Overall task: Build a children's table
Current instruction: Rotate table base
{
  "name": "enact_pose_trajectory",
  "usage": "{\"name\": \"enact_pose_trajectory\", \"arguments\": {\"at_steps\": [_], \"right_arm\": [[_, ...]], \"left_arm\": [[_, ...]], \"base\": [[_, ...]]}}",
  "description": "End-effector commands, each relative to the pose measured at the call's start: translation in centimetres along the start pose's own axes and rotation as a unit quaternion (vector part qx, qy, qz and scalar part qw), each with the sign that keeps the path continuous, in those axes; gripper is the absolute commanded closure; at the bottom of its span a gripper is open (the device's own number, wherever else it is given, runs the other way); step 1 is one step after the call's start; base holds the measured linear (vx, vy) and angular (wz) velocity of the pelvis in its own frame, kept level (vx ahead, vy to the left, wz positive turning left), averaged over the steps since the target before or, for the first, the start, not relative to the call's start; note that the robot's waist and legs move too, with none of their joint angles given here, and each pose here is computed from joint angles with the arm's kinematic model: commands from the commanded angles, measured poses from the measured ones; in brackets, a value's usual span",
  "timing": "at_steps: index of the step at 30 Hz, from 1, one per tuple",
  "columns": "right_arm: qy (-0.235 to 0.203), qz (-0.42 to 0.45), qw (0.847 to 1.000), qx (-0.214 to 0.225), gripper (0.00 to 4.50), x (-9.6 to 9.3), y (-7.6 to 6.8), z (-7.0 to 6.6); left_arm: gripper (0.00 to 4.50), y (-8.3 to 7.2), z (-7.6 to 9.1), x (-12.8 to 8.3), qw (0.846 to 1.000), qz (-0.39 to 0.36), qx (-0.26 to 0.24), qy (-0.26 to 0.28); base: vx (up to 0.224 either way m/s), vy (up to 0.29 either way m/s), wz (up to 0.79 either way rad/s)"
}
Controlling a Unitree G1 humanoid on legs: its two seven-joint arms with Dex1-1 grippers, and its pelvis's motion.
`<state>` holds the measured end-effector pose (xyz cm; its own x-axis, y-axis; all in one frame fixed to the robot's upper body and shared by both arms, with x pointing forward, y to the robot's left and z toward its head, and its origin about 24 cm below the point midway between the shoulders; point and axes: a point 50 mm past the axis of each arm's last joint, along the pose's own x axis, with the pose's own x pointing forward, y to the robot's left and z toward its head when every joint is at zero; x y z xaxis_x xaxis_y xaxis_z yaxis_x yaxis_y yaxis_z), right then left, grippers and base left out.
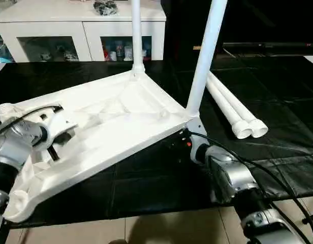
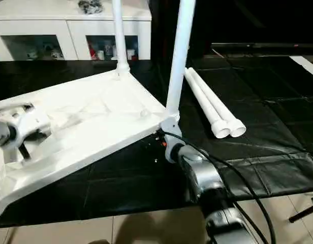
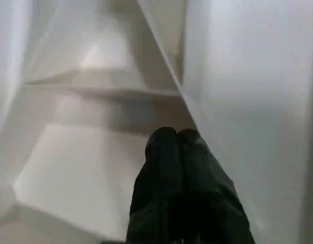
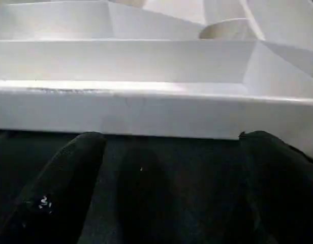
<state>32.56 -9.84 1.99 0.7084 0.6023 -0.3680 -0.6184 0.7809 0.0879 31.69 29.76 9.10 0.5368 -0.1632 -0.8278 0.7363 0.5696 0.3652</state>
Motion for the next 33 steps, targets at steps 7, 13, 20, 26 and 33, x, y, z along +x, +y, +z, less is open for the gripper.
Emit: {"name": "enact_pose_trajectory", "arguments": {"at_steps": [7,13,20,26,33], "right_arm": [[-0.007,-0.01,1.0,0.006,0.0,1.2,-0.1,0.9],[-0.012,0.003,1.0,0.002,0.0,1.6,0.2,1.2],[-0.029,0.046,0.998,-0.012,0.0,2.3,1.5,2.0],[-0.058,0.05,0.997,-0.021,0.0,2.6,1.6,3.1],[-0.108,-0.005,0.994,-0.02,0.0,1.8,-0.4,5.2]], "left_arm": [[4.45,-3.3,0.8,0.1,0.985,-0.159,0.036,-0.057],[4.45,-5.1,3.6,-0.7,0.955,-0.247,0.032,-0.162],[4.45,-7.0,6.4,0.3,0.932,-0.286,0.033,-0.22],[4.45,-6.1,8.9,2.0,0.942,-0.219,0.034,-0.253],[4.45,-4.5,10.8,4.3,0.965,-0.104,0.005,-0.242]], "base": [[0.0,0.0,0.0],[0.0,0.0,0.0],[0.0,0.0,0.0],[0.0,0.0,0.0],[0.0,0.0,0.0]]}}
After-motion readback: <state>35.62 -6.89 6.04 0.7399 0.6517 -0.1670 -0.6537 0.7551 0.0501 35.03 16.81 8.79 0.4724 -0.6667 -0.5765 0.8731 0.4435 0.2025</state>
